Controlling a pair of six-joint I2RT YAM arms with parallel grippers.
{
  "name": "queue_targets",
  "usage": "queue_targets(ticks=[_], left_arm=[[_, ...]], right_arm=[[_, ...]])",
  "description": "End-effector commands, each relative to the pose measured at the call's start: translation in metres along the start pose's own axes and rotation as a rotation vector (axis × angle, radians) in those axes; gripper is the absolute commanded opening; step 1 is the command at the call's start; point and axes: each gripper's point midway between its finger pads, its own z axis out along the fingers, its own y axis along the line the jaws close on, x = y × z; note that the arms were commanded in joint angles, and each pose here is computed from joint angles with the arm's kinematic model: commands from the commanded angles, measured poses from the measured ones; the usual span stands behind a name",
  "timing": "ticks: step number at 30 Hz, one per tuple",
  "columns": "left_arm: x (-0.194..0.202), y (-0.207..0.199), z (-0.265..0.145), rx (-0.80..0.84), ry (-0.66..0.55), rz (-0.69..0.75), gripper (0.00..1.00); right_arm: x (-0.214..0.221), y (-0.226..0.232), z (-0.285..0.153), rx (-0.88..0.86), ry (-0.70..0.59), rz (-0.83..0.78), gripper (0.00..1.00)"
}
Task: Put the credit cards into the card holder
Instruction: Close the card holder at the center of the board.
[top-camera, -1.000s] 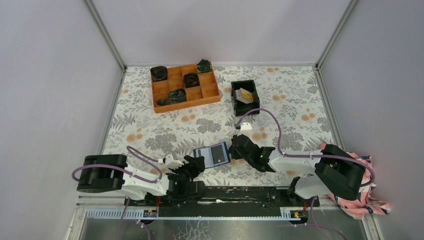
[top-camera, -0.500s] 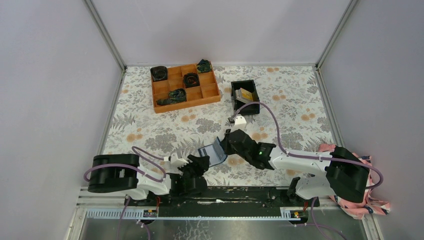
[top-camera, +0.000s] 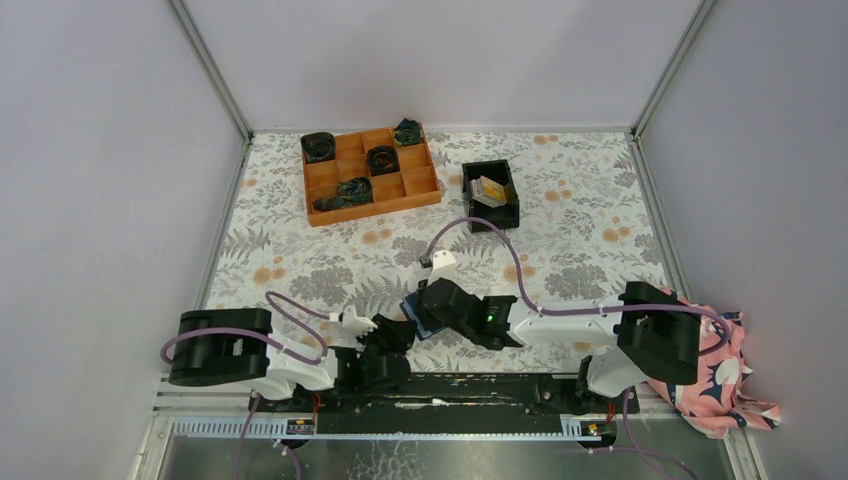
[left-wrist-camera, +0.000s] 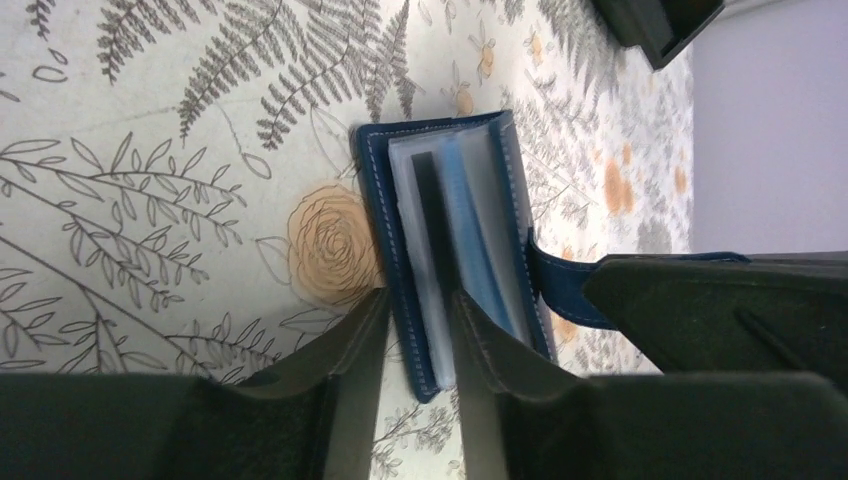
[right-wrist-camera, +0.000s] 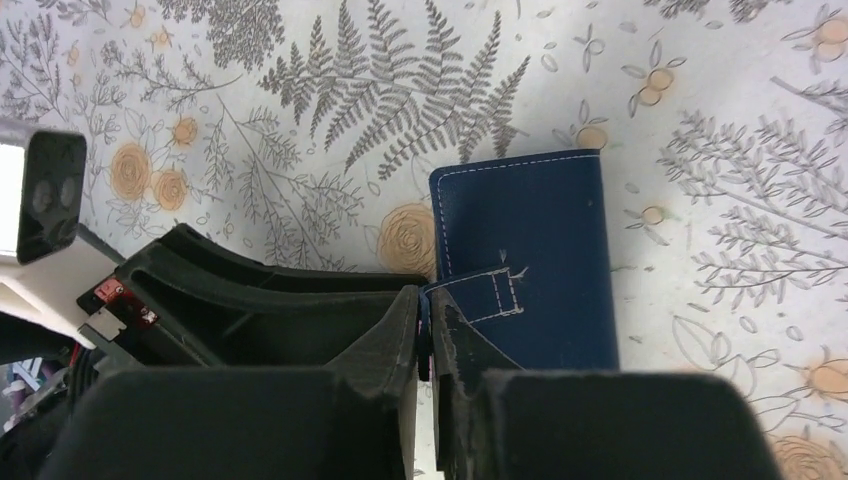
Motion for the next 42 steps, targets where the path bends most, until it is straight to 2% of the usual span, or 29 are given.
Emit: queue_targets(ticks=[1,5,13,19,21,35,39,42], left_arm=[[0.000,0.047,-0.007,-0.131,0.054,0.140,0.35],[-0.004,0.053,-0.009,-0.164,0.048,0.145,0.30],[-0.004,0.063,-0.011,-0.215,0.049,0.150,0.27],[-0.004,0.069,-0.012,-0.242,0.050,0.152,0.26],[-0.004,0.072,-0.012,-0.249,0.050,0.141,0.25],[-0.003,0.080,-0.012,-0.275,0.045,0.110,0.22],[-0.005,0.083,-0.012,-0.281,0.041,0.104,0.22],[-0.005,0.085,-0.012,-0.282,0.041,0.104,0.23]], right_arm=[[-0.007,0.023,-0.001,-0.031,-0.014,0.004,0.17],[-0.008,0.032,-0.007,-0.038,-0.007,-0.023,0.28],[-0.014,0.043,-0.023,-0.075,0.000,-0.047,0.38],[-0.009,0.052,-0.031,-0.121,0.019,-0.048,0.42],[-0.010,0.057,-0.036,-0.141,0.018,-0.047,0.47],[-0.024,0.060,-0.071,-0.198,-0.023,-0.029,0.50],[-0.044,0.032,-0.086,-0.108,-0.120,-0.022,0.51],[-0.051,0.004,-0.085,-0.067,-0.118,0.012,0.52]])
